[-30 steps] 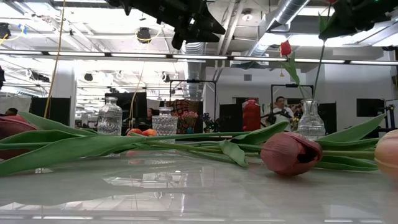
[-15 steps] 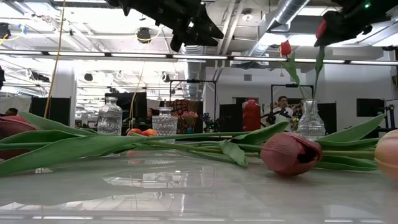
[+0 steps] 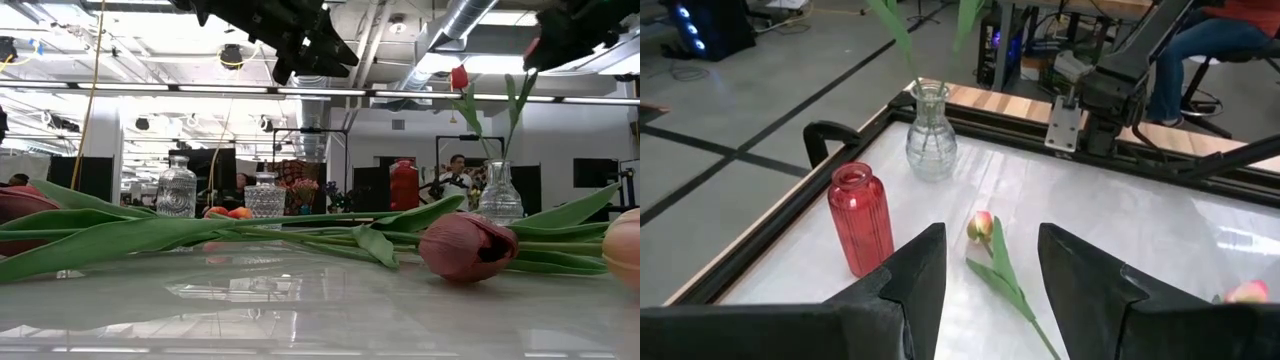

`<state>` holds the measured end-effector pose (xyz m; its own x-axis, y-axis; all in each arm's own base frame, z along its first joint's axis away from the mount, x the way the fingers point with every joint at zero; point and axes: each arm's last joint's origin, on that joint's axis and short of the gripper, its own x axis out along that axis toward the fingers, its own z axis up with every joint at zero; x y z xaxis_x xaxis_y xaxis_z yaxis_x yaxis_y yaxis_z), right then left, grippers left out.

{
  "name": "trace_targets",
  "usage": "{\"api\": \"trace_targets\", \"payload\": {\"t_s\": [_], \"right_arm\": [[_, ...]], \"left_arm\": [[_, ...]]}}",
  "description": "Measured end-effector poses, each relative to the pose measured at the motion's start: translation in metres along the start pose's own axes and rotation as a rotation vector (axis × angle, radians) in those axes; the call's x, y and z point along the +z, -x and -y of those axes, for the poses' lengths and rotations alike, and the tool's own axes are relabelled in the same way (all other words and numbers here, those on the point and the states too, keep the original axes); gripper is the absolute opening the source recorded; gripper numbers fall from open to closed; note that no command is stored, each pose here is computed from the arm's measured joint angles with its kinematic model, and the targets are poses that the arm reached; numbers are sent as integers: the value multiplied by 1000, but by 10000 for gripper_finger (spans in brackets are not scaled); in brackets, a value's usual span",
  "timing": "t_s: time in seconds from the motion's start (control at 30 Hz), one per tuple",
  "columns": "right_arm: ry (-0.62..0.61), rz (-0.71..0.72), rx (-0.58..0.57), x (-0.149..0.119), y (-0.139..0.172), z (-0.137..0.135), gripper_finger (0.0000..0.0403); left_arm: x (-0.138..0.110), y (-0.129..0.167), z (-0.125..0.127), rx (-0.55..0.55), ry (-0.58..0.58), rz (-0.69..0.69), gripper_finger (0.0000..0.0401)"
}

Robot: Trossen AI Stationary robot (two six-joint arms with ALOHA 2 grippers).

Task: Sort flowers into vase by color
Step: Put the pink flower into the right transparent vase, then put the white-pink flower into the left transparent vase

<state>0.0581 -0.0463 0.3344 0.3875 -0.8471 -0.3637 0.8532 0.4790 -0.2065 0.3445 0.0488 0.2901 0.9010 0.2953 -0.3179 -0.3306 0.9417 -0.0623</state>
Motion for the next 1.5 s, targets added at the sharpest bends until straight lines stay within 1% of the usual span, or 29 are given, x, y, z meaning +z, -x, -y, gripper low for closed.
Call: {"api": "trace_targets", "payload": {"t_s": [0.17,0.23,0.33,0.53,0.6,0.67,0.77,0.87,0.93,1.03,1.1,1.17,1.27,1.37,1.5], "right_arm": [[-8,-67,-5,0,13,10,249],[-22,-85,23,1,17,12,249],[-55,-114,110,3,24,14,249],[-159,-179,352,3,29,10,249],[-196,-219,407,1,29,8,249],[-245,-272,437,-1,29,6,249],[-312,-341,450,-6,26,3,249],[-355,-395,431,-12,22,0,249],[-375,-420,427,-15,20,-1,249],[-374,-437,422,-19,17,-4,249],[-372,-442,419,-21,15,-5,249],[-374,-437,421,-22,13,-7,249],[-372,-439,421,-23,11,-8,249],[-374,-435,423,-23,11,-8,249],[-372,-435,423,-23,11,-8,249]], "left_arm": [[0,0,0,0,0,0,148],[0,0,0,0,0,0,148],[-1,0,0,2,-1,-6,148],[-4,0,-1,8,-8,-40,148],[-5,0,-1,10,-10,-52,148],[-6,0,-1,10,-11,-59,148],[-7,0,-1,10,-12,-67,148],[-7,0,-1,8,-1,-67,148],[-7,-1,-1,9,19,-67,148],[-8,-5,0,7,62,-54,148],[-9,-13,3,-4,74,-10,148],[-15,-21,6,-20,67,-10,148],[-21,-34,10,-55,50,26,148],[-25,-47,12,-57,47,25,148],[-27,-68,16,-50,30,-20,148]]}}
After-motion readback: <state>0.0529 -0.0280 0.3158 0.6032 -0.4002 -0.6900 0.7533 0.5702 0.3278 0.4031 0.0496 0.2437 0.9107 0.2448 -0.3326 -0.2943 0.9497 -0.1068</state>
